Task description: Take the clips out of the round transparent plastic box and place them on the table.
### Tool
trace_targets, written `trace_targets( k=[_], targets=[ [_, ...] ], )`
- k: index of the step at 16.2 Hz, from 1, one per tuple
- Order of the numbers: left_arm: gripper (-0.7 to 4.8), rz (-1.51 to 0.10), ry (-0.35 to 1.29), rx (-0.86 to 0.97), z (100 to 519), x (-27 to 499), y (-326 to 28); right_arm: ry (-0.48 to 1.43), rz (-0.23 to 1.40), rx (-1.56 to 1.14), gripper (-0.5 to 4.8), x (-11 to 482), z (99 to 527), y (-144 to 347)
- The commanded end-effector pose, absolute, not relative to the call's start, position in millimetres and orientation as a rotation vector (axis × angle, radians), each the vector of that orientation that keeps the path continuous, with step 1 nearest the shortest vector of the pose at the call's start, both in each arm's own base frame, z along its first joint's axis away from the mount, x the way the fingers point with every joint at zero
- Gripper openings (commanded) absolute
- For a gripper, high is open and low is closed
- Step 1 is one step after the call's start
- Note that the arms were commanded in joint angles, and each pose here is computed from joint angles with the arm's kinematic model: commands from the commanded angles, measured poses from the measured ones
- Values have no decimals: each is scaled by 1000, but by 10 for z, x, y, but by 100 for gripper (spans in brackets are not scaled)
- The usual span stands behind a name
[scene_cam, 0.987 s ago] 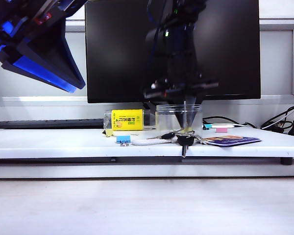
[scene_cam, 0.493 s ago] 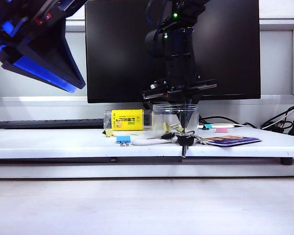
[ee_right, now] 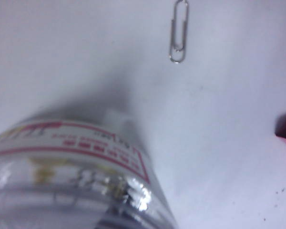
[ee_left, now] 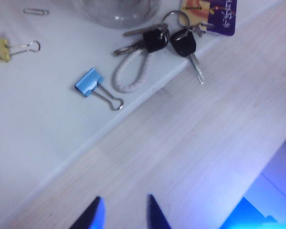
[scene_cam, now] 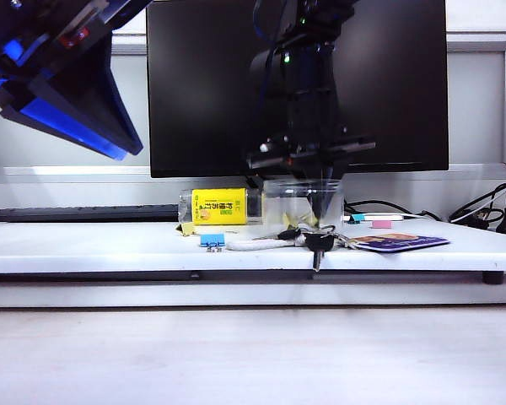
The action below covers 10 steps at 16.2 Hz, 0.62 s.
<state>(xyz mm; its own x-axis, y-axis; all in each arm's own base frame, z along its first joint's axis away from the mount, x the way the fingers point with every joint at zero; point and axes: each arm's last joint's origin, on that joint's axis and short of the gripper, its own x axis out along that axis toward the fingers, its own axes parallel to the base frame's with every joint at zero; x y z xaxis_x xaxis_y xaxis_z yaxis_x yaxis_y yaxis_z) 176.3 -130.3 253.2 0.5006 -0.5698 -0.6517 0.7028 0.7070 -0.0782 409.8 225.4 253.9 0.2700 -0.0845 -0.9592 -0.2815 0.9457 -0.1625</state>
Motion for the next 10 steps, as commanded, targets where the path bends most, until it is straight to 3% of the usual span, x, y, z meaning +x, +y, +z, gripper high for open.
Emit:
trace_targets(
  k=[1, 10],
  targets=[
    [125, -778, 680, 206, 2565, 1772, -1309, 1241, 150, -306, -1, 4038, 2765, 2226],
    [125, -780, 677, 204, 2567, 1773, -1311, 1226, 189, -302, -1, 3859, 3043, 2204]
  ],
)
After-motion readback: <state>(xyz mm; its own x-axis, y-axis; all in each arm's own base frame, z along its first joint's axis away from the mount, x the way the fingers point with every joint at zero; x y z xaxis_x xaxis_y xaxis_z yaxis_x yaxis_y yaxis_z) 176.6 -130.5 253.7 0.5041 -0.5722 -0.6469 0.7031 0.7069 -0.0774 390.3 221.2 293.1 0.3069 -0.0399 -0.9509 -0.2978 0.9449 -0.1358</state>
